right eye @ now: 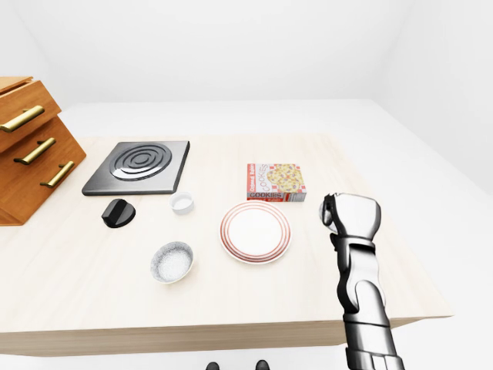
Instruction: Pick the akita bowl next to the plate and place it on the plate.
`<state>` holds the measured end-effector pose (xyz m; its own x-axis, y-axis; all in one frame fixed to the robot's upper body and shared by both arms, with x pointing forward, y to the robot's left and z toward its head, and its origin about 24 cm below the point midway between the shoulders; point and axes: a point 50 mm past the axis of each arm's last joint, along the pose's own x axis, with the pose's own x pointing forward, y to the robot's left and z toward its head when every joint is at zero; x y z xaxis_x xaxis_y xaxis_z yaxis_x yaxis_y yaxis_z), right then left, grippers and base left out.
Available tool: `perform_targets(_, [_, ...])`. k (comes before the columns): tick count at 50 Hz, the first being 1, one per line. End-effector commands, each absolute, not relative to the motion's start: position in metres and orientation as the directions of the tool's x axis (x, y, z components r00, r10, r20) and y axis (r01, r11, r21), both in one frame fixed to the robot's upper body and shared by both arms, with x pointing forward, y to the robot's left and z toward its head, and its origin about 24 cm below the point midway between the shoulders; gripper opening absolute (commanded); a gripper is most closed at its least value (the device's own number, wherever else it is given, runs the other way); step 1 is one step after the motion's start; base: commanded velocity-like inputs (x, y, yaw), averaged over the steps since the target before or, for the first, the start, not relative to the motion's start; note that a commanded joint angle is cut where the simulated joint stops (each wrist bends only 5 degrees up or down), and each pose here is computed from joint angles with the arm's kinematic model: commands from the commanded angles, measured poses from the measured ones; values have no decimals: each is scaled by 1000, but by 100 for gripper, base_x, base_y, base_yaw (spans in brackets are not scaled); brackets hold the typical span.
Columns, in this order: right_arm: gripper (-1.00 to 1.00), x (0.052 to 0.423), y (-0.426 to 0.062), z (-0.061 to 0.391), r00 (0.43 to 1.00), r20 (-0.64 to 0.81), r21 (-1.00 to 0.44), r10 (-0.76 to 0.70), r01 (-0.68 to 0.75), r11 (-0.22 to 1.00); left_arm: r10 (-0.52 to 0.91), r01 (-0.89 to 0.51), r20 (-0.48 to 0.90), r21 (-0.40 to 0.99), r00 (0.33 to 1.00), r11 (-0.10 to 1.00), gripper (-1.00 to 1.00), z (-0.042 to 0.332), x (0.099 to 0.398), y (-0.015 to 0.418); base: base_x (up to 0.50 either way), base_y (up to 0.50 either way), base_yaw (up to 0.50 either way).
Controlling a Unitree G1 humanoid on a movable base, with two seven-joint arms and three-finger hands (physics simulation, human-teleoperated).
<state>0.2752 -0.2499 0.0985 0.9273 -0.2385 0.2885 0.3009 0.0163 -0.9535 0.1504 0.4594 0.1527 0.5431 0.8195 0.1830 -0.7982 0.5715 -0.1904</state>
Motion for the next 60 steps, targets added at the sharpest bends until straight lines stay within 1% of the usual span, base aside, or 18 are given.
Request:
perform_targets(1, [-100, 272, -243, 115, 924, 314, -947, -217, 321, -3, 820, -799, 176, -190, 544, 571, 100, 151, 151, 460, 0, 0, 0])
perform_targets(22, [-100, 269, -228, 138, 930, 323, -944, -174, 330, 10, 820, -799, 184, -193, 541, 570, 100, 153, 150, 460, 0, 0, 0])
perform_targets(25, [-100, 272, -224, 139, 933, 321, -945, -165, 327, 14, 819, -798, 200, -195, 537, 571, 100, 157, 149, 459, 0, 0, 0])
perform_targets(35, [-100, 274, -213, 141, 938, 319, -946, -136, 325, 23, 820, -798, 180, -193, 543, 571, 100, 152, 150, 460, 0, 0, 0])
perform_targets(40, [-100, 276, -208, 145, 939, 321, -945, -120, 327, 28, 819, -797, 209, -196, 535, 571, 100, 159, 148, 459, 0, 0, 0])
perform_targets(42, [-100, 278, -205, 147, 940, 323, -944, -110, 328, 28, 820, -798, 183, -194, 542, 571, 100, 152, 150, 460, 0, 0, 0])
perform_targets(47, [-100, 281, -196, 150, 941, 325, -944, -88, 329, 34, 820, -798, 173, -193, 545, 571, 100, 150, 151, 460, 0, 0, 0])
perform_targets(60, [-100, 289, -183, 153, 945, 324, -945, -50, 326, 40, 820, -798, 185, -195, 542, 571, 100, 154, 150, 460, 0, 0, 0])
